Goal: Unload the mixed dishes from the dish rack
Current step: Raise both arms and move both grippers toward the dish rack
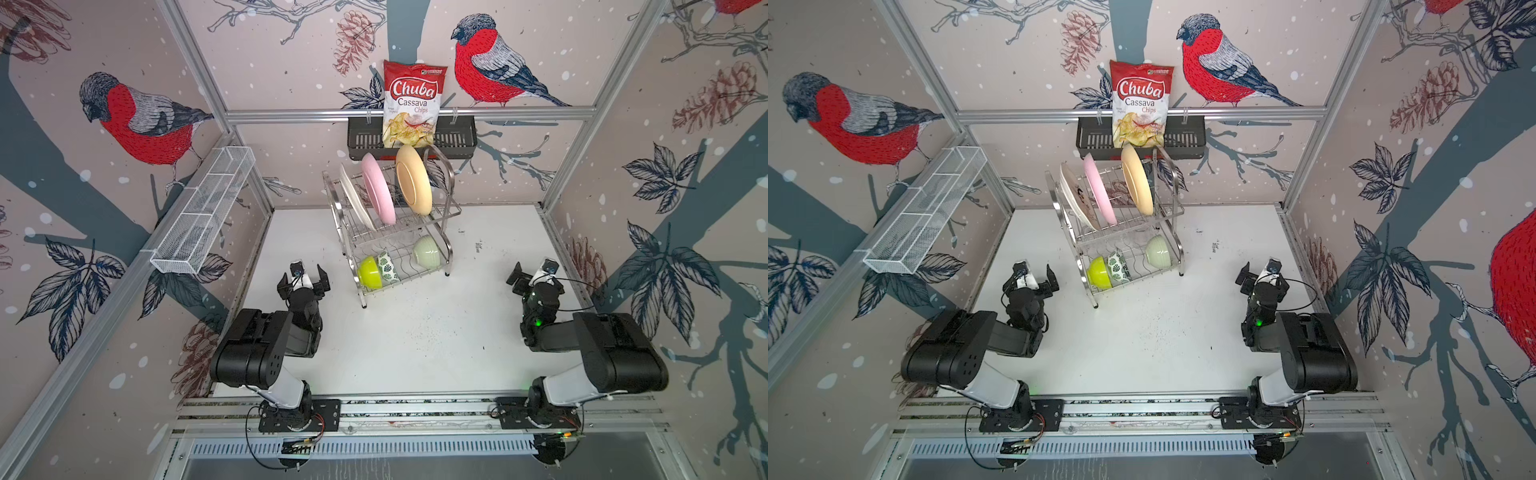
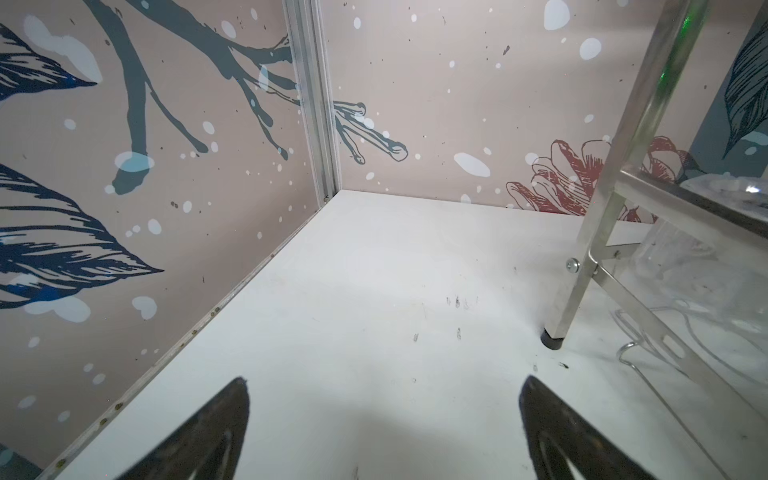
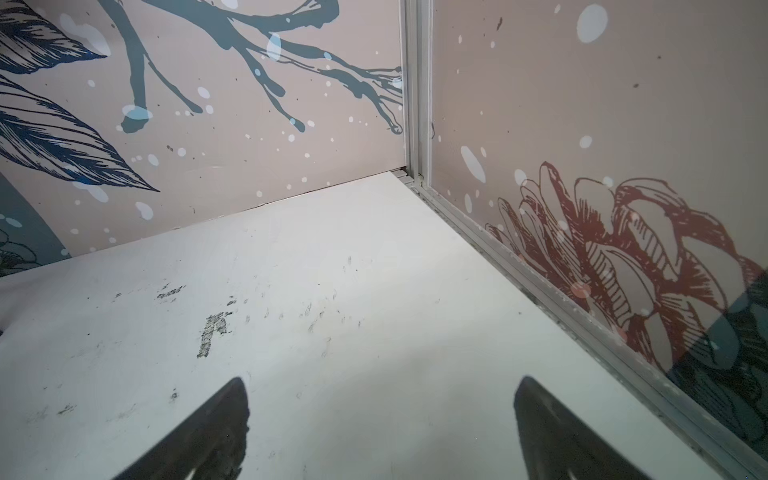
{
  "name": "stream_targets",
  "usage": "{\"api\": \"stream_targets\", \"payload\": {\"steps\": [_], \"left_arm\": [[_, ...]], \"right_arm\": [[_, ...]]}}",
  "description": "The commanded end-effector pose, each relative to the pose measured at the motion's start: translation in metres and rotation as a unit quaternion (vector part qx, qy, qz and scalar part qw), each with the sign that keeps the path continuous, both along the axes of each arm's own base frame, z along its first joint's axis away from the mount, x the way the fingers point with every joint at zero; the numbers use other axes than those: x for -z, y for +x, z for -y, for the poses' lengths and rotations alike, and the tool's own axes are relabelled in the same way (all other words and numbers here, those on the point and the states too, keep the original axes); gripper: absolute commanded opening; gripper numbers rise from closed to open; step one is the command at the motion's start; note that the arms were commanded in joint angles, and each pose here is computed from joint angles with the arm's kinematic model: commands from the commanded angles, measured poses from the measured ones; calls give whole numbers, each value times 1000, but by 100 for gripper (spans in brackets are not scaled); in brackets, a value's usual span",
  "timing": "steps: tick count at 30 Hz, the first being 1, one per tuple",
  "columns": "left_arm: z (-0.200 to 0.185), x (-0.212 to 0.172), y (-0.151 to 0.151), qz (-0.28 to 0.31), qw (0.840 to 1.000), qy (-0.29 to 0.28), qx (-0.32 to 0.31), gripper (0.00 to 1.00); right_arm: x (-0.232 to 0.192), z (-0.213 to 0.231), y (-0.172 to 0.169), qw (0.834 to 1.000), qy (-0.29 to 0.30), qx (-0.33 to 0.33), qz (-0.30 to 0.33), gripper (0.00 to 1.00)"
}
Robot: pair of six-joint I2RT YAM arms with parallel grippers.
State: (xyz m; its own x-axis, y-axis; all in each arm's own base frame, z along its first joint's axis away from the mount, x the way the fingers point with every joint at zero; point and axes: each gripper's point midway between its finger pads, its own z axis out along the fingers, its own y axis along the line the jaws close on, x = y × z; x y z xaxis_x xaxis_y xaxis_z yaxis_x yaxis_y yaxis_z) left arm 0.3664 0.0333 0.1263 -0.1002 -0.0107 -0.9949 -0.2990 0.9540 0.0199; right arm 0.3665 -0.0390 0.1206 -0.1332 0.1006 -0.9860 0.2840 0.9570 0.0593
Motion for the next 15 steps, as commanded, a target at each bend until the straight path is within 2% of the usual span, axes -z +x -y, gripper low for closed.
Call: {"api": "stream_targets", "payload": {"steps": [1,15], "left_arm": [[0,-7,1,14,1000,2,0,100],[0,-7,1,15,1000,2,0,100]], "right_arm": [[-7,-2,0,1000,3,-6,14,100],[-6,-2,0,1000,3,-6,14,100]]}}
